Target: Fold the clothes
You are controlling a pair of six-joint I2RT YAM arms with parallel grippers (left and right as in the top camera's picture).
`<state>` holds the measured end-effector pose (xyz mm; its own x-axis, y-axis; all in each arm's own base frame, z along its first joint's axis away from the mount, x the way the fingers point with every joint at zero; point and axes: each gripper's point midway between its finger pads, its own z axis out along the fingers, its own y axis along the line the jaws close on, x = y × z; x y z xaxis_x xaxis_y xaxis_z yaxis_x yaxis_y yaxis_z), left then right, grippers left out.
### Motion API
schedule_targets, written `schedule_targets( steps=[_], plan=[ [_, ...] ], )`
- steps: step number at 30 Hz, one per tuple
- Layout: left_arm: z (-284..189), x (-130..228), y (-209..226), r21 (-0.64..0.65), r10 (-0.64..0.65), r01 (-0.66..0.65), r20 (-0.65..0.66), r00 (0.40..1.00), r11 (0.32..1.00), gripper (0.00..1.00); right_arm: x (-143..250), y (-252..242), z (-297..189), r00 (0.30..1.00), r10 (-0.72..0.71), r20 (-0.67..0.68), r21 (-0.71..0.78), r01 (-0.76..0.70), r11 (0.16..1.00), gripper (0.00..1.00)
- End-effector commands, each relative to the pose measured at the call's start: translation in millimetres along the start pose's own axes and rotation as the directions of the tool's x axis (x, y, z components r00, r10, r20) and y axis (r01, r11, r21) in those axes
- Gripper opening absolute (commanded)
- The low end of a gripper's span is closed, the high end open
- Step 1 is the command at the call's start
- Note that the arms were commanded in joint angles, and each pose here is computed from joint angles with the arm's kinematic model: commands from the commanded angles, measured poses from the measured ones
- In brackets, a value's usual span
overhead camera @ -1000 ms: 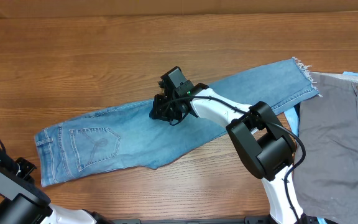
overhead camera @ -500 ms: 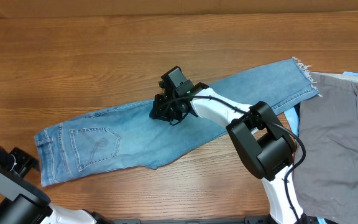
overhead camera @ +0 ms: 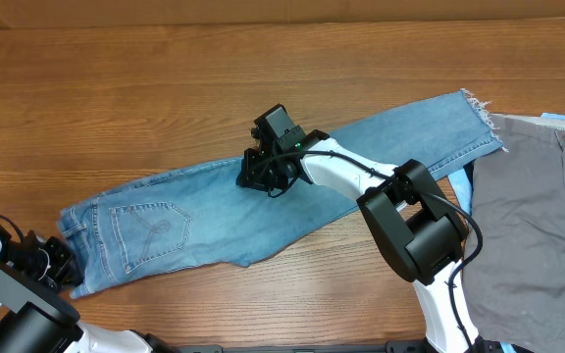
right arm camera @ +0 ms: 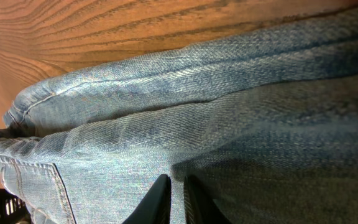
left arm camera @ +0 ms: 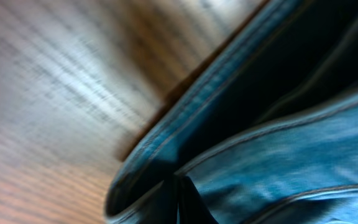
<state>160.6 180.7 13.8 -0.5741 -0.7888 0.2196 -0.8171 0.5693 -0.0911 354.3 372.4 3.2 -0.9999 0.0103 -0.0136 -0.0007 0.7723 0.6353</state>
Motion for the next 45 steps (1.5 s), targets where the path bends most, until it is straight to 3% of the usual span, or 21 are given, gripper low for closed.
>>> schedule_targets(
  steps=[1, 5, 7, 11, 17, 20, 23, 28, 31, 37, 45],
  plan=[
    [-10.8, 0.8, 27.7, -0.106, -0.114, 0.115, 0.011, 0.993, 0.988, 0.04, 1.1, -34.2, 13.1, 0.999, 0.051, -0.002, 0.089, -0.051, 0.995, 0.12],
    [-34.3, -4.9, 53.6, -0.192, -0.217, 0.223, 0.049, 0.975, 0.956, 0.04, 1.0, -34.2, 13.1, 0.999, 0.051, -0.001, 0.089, -0.051, 0.995, 0.12],
    [-44.2, -11.7, 50.6, -0.142, -0.239, 0.247, 0.066, 0.969, 0.959, 0.04, 0.4, -33.7, 13.2, 0.999, 0.049, 0.001, 0.087, -0.049, 0.995, 0.13],
    [-66.9, -26.8, 5.2, 0.096, -0.094, 0.086, 0.082, 0.992, 0.992, 0.08, 1.0, -33.8, 10.6, 0.999, 0.035, -0.004, 0.09, -0.035, 0.995, 0.21],
    [-102.9, -24.0, -50.8, 0.186, 0.08, -0.112, 0.17, 0.982, 0.976, 0.19, -14.0, -22.9, -36.9, 0.995, -0.067, 0.08, 0.152, 0.054, 0.987, 0.24],
    [-104.5, -14.2, -70.2, 0.147, 0.162, -0.189, 0.181, 0.97, 0.971, 0.14, -24.0, -8.9, -78.4, 0.984, -0.078, 0.158, 0.166, 0.052, 0.985, 0.25],
    [-83.0, -3.4, -70.3, 0.07, 0.134, -0.144, 0.124, 0.983, 0.987, 0.04, -31.5, 10.7, -121.2, 0.97, -0.088, 0.227, 0.128, 0.059, 0.99, 0.29],
    [-24.6, 16.8, -52.1, 0.02, 0.011, -0.012, 0.041, 0.999, 1.0, 0.04, -39.3, 26.1, -182.4, 0.942, -0.082, 0.325, 0.086, 0.057, 0.995, 0.33],
    [2.5, 18.2, -33.5, -0.011, -0.072, 0.073, 0.055, 0.996, 0.997, 0.04, -42.3, 19.4, -204.1, 0.935, -0.056, 0.351, 0.086, 0.027, 0.996, 0.33],
    [18.5, -15.5, -2.8, -0.036, -0.197, 0.21, 0.22, 0.955, 0.977, 0.04, -40.3, -11.5, -214.6, 0.939, -0.003, 0.343, 0.158, -0.054, 0.986, 0.34],
    [-14.7, -92.7, -23.4, 0.054, -0.122, 0.11, 0.508, 0.853, 0.992, 0.04, -31.4, -80.2, -239.0, 0.933, 0.069, 0.354, 0.371, -0.208, 0.905, 0.37]
  ],
)
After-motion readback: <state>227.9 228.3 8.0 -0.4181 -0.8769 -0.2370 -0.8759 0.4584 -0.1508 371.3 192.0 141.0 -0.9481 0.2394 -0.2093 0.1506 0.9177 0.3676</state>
